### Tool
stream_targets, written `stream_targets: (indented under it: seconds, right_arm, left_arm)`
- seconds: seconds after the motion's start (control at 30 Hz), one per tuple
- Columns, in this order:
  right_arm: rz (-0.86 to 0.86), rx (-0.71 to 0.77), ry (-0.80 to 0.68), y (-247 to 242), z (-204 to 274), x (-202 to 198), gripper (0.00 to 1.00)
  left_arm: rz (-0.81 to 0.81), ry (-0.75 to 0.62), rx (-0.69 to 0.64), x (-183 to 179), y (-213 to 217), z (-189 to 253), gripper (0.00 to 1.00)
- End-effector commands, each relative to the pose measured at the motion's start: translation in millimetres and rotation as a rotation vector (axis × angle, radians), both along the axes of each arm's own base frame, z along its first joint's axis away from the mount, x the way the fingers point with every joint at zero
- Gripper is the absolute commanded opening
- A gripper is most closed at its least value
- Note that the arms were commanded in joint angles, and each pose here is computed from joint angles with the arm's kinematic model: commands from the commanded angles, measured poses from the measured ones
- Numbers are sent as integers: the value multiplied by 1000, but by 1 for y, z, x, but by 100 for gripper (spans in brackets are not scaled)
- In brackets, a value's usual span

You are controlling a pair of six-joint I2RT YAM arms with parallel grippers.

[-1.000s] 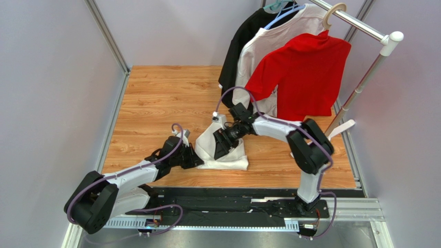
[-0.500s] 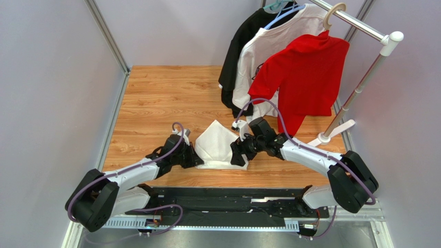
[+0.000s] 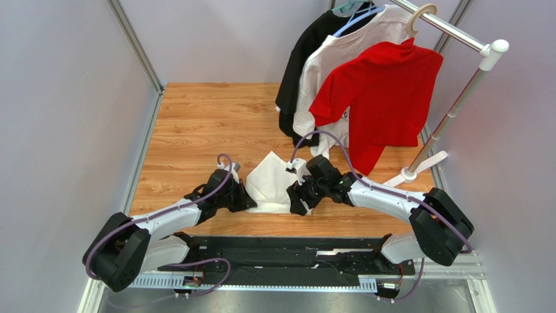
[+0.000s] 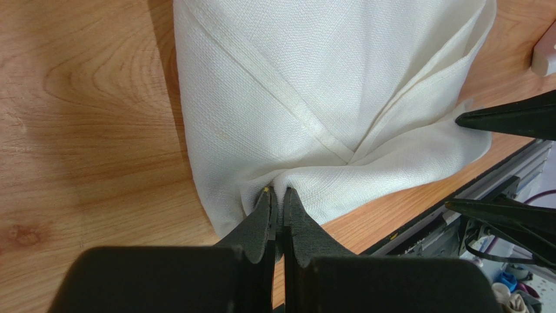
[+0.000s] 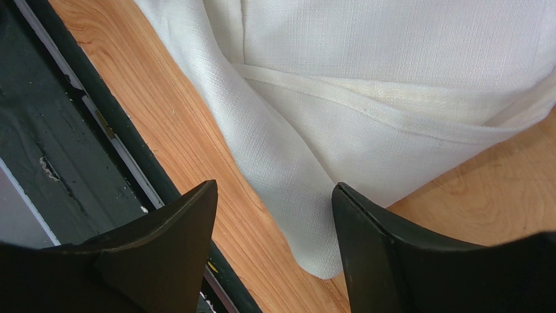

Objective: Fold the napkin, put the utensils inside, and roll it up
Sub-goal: Roll the napkin with the utensil

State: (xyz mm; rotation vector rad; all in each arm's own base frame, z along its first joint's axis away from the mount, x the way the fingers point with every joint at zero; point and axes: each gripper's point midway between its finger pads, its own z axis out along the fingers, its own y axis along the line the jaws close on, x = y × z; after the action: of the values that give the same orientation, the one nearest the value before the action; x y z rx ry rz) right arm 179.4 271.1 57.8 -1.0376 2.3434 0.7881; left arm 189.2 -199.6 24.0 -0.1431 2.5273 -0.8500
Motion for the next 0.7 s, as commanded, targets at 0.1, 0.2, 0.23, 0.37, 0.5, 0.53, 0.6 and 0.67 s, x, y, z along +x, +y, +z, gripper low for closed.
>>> stream_targets:
  seconds: [0.1,0.2,0.23,0.37,0.5,0.53,0.6,0.67]
  right_arm:
    - [-125,-82,70,-14,-21,-10,66]
    - [-161,-90,65,-18,-21,-12,66]
    - [-170,-98,64,-19,-22,-13,66]
    - [-213,-120,58,-24,-23,-15,66]
    - [-262,-146,51,-30,-26,-14,67]
    - [-267,-149,50,-32,-27,-14,67]
    - [-268,-146,49,-32,-27,-15,65]
    - [-267,-148,49,-32,-26,-14,34]
  left_arm:
    - [38,120,175,-23,33,-36,0]
    - [39,120,175,-23,34,-36,0]
    - [38,120,174,-23,34,-36,0]
    - [34,119,174,-23,33,-36,0]
    - [33,119,172,-23,32,-36,0]
    - [35,122,176,-23,34,-37,0]
    - [39,127,180,-24,34,-37,0]
    - [44,128,183,-23,35,-37,0]
